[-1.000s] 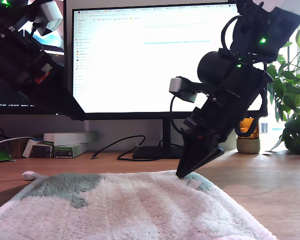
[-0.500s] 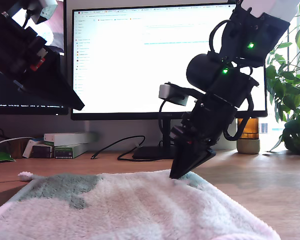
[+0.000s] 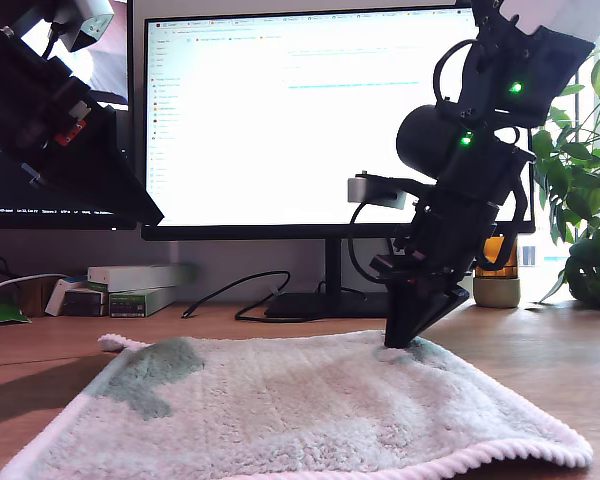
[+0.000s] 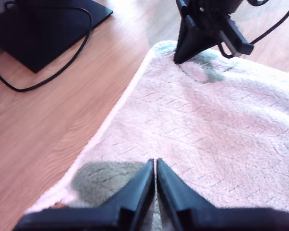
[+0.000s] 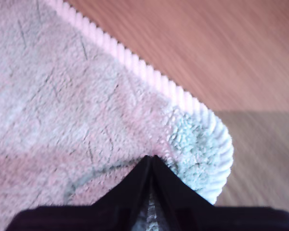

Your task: Fold the tea towel to a neat square and place it to the right

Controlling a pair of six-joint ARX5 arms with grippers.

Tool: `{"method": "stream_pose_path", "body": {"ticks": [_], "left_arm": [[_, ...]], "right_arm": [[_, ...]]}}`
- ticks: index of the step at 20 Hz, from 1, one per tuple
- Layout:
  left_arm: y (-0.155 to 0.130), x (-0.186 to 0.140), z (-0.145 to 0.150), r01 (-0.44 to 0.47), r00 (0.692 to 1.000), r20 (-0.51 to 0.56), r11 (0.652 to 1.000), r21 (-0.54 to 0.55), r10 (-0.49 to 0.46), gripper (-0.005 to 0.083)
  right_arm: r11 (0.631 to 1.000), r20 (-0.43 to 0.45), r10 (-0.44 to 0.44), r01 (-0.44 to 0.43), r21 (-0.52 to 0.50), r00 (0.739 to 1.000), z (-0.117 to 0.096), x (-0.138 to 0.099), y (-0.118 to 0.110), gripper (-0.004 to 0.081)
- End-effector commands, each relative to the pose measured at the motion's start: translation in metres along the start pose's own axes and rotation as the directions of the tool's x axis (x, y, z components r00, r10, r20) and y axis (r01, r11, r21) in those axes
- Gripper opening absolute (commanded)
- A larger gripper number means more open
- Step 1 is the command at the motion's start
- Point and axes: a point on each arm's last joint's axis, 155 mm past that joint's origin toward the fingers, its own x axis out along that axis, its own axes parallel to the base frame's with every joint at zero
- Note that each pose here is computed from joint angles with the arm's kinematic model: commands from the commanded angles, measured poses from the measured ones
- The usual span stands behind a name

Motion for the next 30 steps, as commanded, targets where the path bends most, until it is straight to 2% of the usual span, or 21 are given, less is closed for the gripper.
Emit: {"method": "stream_pose_path", "body": {"ticks": [1, 5, 7, 9, 14, 20, 23, 26, 30], "left_arm": [[-0.002, 0.001, -0.001, 0.002, 1.000, 0.002, 1.000, 0.012, -0.002, -0.0024], [-0.001, 0.001, 0.001, -0.002, 1.000, 0.012, 1.000, 0.023, 0.001, -0.0024], [0.001, 0.000, 0.006, -0.009, 0.999, 0.031, 0.999, 0.031, 0.008, -0.0024], [0.002, 0.000, 0.010, -0.014, 0.999, 0.045, 0.999, 0.036, 0.013, -0.0024], [0.004, 0.000, 0.016, -0.024, 0.997, 0.070, 0.999, 0.047, 0.021, -0.0024], [0.004, -0.001, 0.022, -0.024, 0.996, 0.091, 0.998, 0.055, 0.019, -0.0024], [0.004, -0.002, 0.031, -0.019, 0.992, 0.127, 0.997, 0.068, 0.010, -0.0024], [0.007, -0.005, 0.043, -0.018, 0.984, 0.174, 0.999, -0.040, 0.024, -0.0024], [-0.002, -0.008, 0.049, 0.002, 0.982, 0.189, 0.998, -0.059, 0.009, -0.0024]], "right_arm": [[0.997, -0.209, 0.068, -0.059, 0.049, 0.976, -0.071, 0.023, 0.019, -0.0011], [0.998, -0.208, 0.069, -0.066, 0.026, 0.976, -0.068, 0.008, 0.022, -0.0011], [0.999, -0.140, 0.050, -0.048, 0.013, 0.989, -0.050, 0.004, 0.017, -0.0011], [0.999, -0.114, 0.042, -0.041, 0.016, 0.993, -0.042, -0.001, 0.016, -0.0011], [0.999, 0.038, -0.012, 0.010, 0.039, 0.999, -0.002, -0.021, 0.006, -0.0011], [0.999, 0.084, -0.033, 0.030, 0.044, 0.996, 0.009, -0.063, 0.009, -0.0011], [0.998, 0.172, -0.026, 0.018, 0.052, 0.985, 0.030, -0.079, 0.014, -0.0011], [0.983, 0.216, -0.044, 0.004, 0.185, 0.975, 0.041, -0.084, 0.010, -0.0011], [0.983, 0.219, -0.052, 0.011, 0.184, 0.974, 0.040, -0.085, 0.010, -0.0011]]}}
